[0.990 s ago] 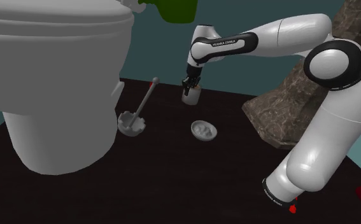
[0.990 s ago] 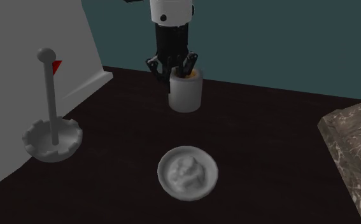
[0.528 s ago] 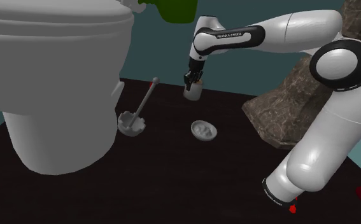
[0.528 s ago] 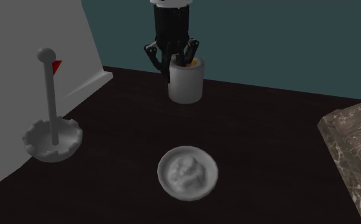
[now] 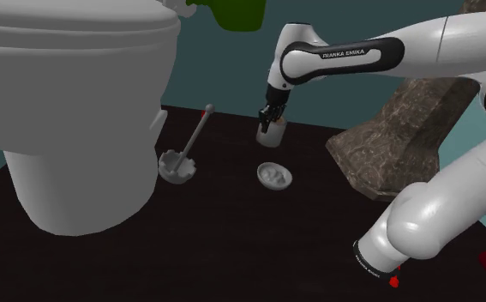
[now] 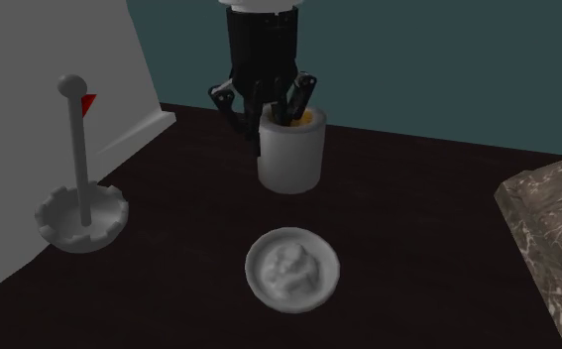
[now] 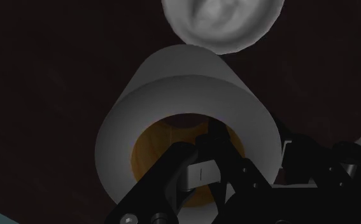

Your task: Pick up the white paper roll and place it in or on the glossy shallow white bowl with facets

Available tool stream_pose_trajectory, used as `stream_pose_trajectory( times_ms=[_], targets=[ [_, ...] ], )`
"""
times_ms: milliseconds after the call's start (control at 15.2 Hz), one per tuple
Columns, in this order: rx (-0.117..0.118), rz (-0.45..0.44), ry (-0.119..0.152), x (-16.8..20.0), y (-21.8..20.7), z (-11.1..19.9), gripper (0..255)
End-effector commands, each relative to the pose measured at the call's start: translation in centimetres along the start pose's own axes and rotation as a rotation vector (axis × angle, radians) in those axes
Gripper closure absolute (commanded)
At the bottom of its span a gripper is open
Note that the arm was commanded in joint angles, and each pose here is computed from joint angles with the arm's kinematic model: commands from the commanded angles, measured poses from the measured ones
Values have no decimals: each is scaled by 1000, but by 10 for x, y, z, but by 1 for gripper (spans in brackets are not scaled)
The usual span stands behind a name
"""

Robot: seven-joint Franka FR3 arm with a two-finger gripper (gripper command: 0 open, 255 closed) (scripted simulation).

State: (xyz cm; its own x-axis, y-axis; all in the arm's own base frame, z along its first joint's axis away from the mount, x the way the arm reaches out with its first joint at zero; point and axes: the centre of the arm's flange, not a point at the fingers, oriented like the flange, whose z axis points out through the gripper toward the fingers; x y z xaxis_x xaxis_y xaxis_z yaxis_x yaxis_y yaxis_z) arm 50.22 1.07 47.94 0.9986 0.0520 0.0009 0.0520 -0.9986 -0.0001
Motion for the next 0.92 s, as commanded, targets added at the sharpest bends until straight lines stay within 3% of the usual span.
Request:
stream_pose_trajectory(
  times_ms=[0,396,858],
  targets=[
    [0,1,1,-24,-9,-5,255],
    [0,1,1,-95,-44,-13,255],
    [0,1,1,-98,-45,18,255]
  ],
)
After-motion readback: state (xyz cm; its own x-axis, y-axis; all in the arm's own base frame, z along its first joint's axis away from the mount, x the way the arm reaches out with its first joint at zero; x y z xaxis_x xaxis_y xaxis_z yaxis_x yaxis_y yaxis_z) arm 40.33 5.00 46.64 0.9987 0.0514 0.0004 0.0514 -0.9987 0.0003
